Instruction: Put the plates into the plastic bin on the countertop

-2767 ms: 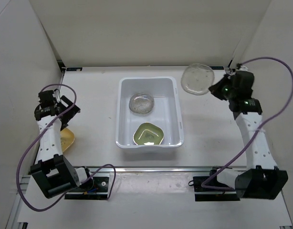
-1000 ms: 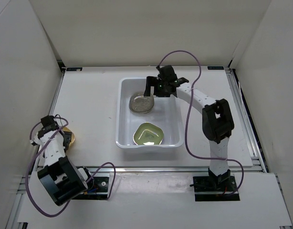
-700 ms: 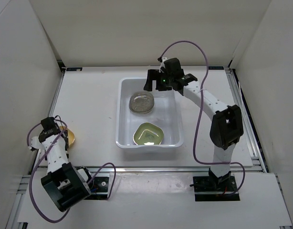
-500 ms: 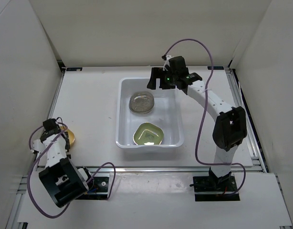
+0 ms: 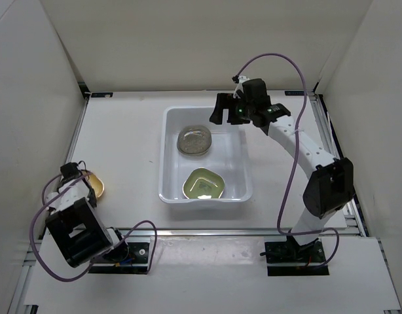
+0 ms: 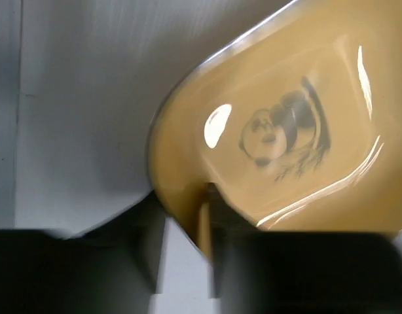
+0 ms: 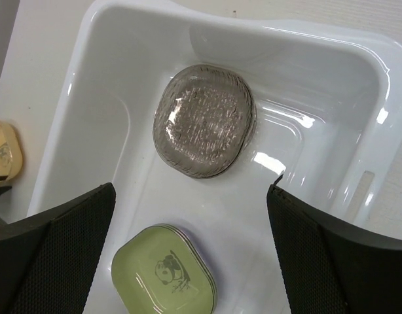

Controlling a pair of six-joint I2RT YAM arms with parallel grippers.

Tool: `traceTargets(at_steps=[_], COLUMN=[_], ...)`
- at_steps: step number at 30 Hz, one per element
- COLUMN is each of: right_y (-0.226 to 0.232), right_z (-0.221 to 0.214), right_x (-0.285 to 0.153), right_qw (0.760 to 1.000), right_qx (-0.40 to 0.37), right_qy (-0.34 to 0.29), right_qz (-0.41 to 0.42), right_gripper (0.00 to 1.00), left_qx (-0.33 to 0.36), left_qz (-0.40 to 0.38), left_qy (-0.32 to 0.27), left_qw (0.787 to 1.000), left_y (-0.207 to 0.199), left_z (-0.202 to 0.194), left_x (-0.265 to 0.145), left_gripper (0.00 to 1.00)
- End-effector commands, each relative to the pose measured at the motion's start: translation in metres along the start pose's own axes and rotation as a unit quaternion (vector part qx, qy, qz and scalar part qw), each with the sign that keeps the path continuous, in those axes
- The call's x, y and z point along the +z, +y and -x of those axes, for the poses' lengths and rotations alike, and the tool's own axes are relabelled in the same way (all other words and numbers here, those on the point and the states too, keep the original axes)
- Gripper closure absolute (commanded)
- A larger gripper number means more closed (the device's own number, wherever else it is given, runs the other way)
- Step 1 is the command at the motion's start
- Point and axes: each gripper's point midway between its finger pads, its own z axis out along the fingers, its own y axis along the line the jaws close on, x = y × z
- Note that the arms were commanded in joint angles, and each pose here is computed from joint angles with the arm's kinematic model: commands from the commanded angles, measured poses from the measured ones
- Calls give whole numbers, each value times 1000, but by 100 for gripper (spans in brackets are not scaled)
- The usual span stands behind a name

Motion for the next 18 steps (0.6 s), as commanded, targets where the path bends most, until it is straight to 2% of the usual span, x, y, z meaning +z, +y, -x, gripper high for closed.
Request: traceTargets(at_steps=[1,4,9,12,13,15,17,18], right_y=[8,6,3,1,0,-3,-6,-8], right_z=[15,11,6,4,3,3,1,0], right_x=[-22,-25,-32,-37,-37,-43,-47,-50], right_qw=[999,999,999,999,999,998,998,997], right_qx=[-3,0,0,-9,-13,-23,-35,-45], right_qy=[-34,-36,-41,-41,-41,-47,-50,-51], right_qz=[3,-4,-10,-14,-16,-24,-30,-33], right_gripper=[1,1,1,1,1,1,1,1], left_qx=[-2,15,71,136,175,210,260,284], left_qz=[-13,-32,-102,-165,-187,-258,-324,-363], left_qy=[6,4,9,7,2,8,-11,4], left_qw=[1000,999,992,977,967,943,910,888], left_y=[-7,-14,-45,-73,-81,-109,-136,-144], left_z=[-2,1,9,9,9,6,11,2], left_x=[0,-7,-34,-63,-71,-107,-141,-161], left_gripper=[73,90,90,90,90,90,90,90])
